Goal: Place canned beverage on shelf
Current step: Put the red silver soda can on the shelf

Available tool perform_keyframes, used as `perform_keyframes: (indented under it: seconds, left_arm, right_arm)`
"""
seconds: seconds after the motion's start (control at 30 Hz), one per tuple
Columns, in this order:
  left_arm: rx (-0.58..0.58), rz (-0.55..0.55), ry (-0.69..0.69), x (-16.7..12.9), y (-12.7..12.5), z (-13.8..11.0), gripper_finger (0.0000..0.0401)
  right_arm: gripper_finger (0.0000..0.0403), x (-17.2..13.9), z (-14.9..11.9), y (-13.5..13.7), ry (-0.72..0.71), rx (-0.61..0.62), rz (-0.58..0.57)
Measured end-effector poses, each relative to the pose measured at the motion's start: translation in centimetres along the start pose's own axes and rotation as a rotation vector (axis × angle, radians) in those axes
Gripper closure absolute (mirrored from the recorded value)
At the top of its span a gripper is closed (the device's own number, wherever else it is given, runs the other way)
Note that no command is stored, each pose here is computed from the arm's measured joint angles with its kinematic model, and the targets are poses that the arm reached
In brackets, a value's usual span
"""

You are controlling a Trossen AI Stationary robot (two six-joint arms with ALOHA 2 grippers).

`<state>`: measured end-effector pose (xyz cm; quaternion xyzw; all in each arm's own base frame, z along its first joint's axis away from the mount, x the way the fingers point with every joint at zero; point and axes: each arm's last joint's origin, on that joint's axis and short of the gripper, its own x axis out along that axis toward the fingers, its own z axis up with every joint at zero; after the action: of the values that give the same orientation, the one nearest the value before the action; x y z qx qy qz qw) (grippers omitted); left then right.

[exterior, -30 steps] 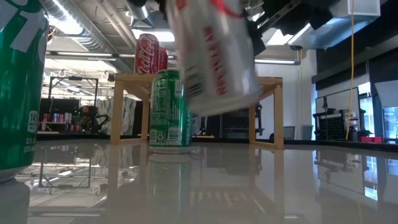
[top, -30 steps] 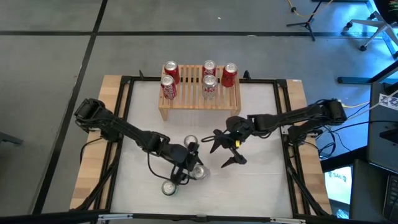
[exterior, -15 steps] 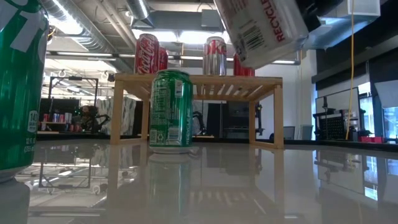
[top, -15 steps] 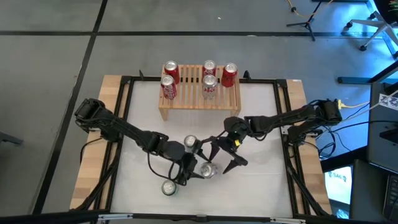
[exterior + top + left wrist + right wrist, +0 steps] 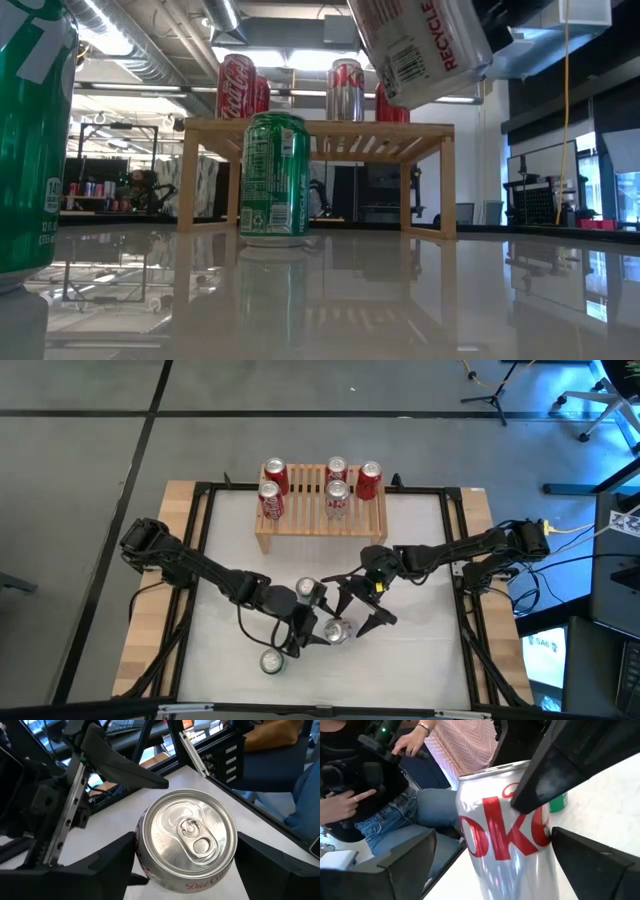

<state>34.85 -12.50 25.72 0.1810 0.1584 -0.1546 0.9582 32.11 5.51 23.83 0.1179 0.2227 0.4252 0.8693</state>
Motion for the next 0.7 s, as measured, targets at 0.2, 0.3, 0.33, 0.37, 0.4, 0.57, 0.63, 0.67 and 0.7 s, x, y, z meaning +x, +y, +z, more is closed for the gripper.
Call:
perform_keyframes:
  seconds: [0.2,0.3,0.33,0.37,0.4,0.57,0.63,0.67,0.7]
  left_arm:
    - [-0.085,-0.015,0.056,0.0,-0.2,-0.5,0.0112]
    - [-0.138,-0.024,0.096,0.0,-0.3,-0.9,0.0112]
    - [-0.158,-0.025,0.106,-0.1,-0.3,-1.0,0.0112]
    - [-0.179,-0.031,0.114,-0.1,-0.4,-1.1,0.0112]
    - [-0.197,-0.041,0.12,0.0,-0.4,-1.2,0.0112]
    - [-0.238,-0.143,0.163,1.6,-1.3,-2.7,0.0112]
    - [-0.268,-0.179,0.195,2.2,-1.8,-3.6,0.0112]
    - [-0.284,-0.191,0.205,2.5,-1.9,-3.8,0.0112]
    - [-0.291,-0.201,0.209,2.7,-2.1,-4.0,0.0112]
  right_arm:
    - [0.0017,0.0,-0.2,-0.1,0.013,0.019,-0.044]
    - [0.0017,0.0,-0.3,-0.2,0.018,0.026,-0.07]
    - [0.0017,0.0,-0.3,-0.2,0.019,0.027,-0.072]
    - [0.0017,0.0,-0.3,-0.3,0.021,0.029,-0.074]
    - [0.0017,0.0,-0.4,-0.3,0.023,0.031,-0.075]
    - [0.0017,0.0,-0.4,-0.3,0.024,0.032,-0.079]
    - [0.0017,0.0,-0.4,-0.3,0.028,0.036,-0.079]
    - [0.0017,0.0,-0.4,-0.3,0.028,0.036,-0.079]
    - [0.0017,0.0,-0.4,-0.3,0.028,0.036,-0.079]
